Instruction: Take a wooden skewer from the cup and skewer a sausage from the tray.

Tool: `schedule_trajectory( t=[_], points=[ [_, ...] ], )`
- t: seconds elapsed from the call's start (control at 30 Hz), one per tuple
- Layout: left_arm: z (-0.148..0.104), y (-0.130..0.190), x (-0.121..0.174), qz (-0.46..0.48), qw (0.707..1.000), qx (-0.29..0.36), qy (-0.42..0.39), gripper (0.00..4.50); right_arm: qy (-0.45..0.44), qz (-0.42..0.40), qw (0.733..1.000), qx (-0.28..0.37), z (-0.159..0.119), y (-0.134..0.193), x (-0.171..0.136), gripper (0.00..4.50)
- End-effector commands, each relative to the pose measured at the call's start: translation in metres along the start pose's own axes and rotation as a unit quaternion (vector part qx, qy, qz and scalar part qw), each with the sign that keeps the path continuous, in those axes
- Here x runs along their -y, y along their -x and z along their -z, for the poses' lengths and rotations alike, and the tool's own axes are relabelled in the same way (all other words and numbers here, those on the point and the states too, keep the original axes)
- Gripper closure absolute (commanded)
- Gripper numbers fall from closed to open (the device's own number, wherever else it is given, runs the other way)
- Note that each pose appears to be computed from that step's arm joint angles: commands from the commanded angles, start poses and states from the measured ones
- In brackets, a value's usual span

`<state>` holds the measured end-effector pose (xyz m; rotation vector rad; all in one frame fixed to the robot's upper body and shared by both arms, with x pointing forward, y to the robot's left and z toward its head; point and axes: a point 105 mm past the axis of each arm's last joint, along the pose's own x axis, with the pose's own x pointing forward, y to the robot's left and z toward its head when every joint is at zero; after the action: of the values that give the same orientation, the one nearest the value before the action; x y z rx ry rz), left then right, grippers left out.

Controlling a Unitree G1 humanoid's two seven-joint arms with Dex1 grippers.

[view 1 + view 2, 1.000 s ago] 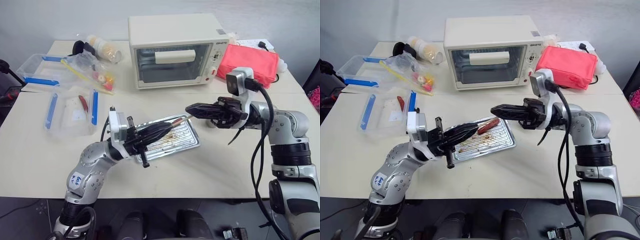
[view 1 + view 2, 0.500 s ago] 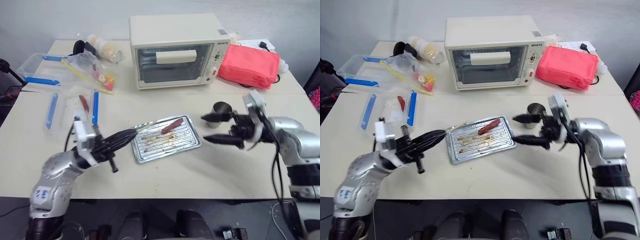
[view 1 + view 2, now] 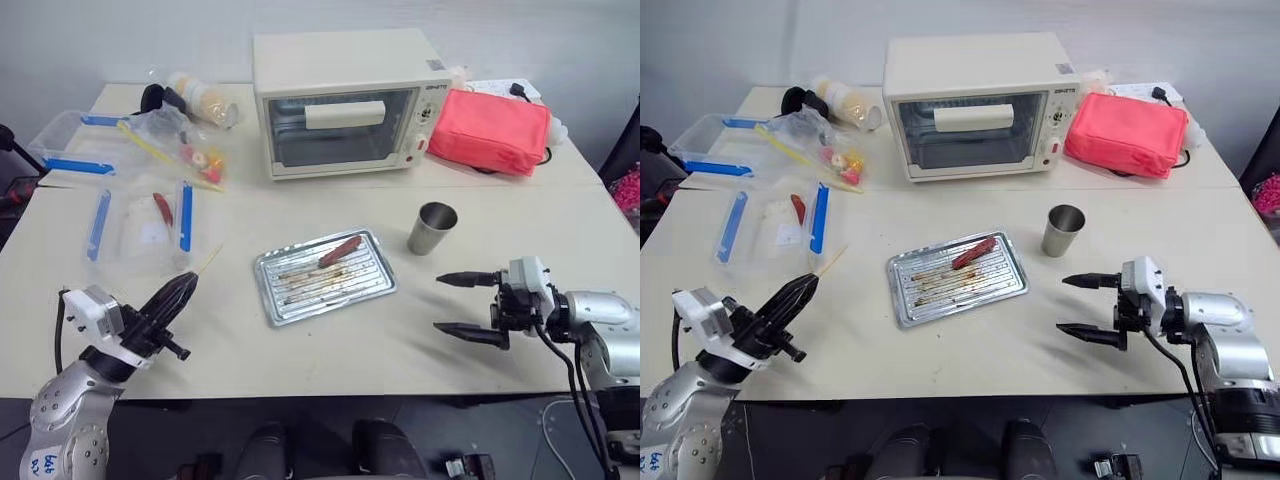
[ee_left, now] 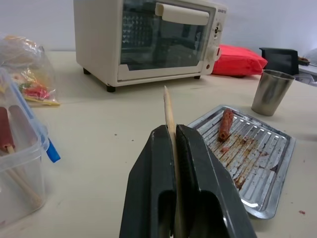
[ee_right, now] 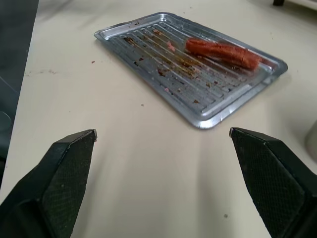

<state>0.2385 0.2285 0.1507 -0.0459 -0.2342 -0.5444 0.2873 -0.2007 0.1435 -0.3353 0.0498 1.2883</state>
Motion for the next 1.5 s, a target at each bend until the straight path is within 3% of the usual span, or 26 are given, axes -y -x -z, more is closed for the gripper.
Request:
schedule_trajectory(
  t=[0.03, 0.17, 0.37, 0.5, 0.67, 0.7, 0.77, 1.0, 1.5],
  points=[
    [-0.008, -0.003, -0.001, 0.003, 1.0, 0.01, -0.019, 4.5, 0.047, -0.06, 0.997, 0.004, -0.035, -0.032, 0.004, 0.02],
    [-0.008, -0.012, -0.001, 0.016, 1.0, 0.014, -0.018, 4.5, 0.084, -0.093, 0.989, -0.077, -0.047, -0.078, 0.019, 0.02],
    [-0.004, -0.02, 0.003, 0.029, 0.999, 0.015, -0.013, 4.5, 0.158, -0.115, 0.973, -0.123, -0.067, -0.149, 0.041, 0.02],
    [-0.003, -0.022, 0.007, 0.03, 0.999, 0.017, -0.009, 4.5, 0.203, -0.137, 0.958, -0.152, -0.063, -0.172, 0.045, 0.02],
    [-0.002, -0.023, 0.01, 0.03, 0.999, 0.019, -0.007, 4.5, 0.22, -0.149, 0.947, -0.182, -0.055, -0.179, 0.052, 0.02],
    [-0.002, -0.023, 0.011, 0.029, 0.999, 0.019, -0.007, 4.5, 0.223, -0.152, 0.944, -0.189, -0.053, -0.179, 0.053, 0.19],
    [-0.002, -0.022, 0.011, 0.028, 0.999, 0.019, -0.006, 4.5, 0.223, -0.157, 0.943, -0.193, -0.052, -0.179, 0.054, 0.63],
    [-0.001, -0.023, 0.012, 0.028, 0.999, 0.019, -0.006, 4.5, 0.202, -0.167, 0.943, -0.206, -0.046, -0.181, 0.055, 3.01],
    [-0.004, -0.027, 0.011, 0.035, 0.999, 0.018, -0.012, 4.5, 0.202, -0.176, 0.934, -0.235, -0.034, -0.176, 0.056, 3.01]
  ],
)
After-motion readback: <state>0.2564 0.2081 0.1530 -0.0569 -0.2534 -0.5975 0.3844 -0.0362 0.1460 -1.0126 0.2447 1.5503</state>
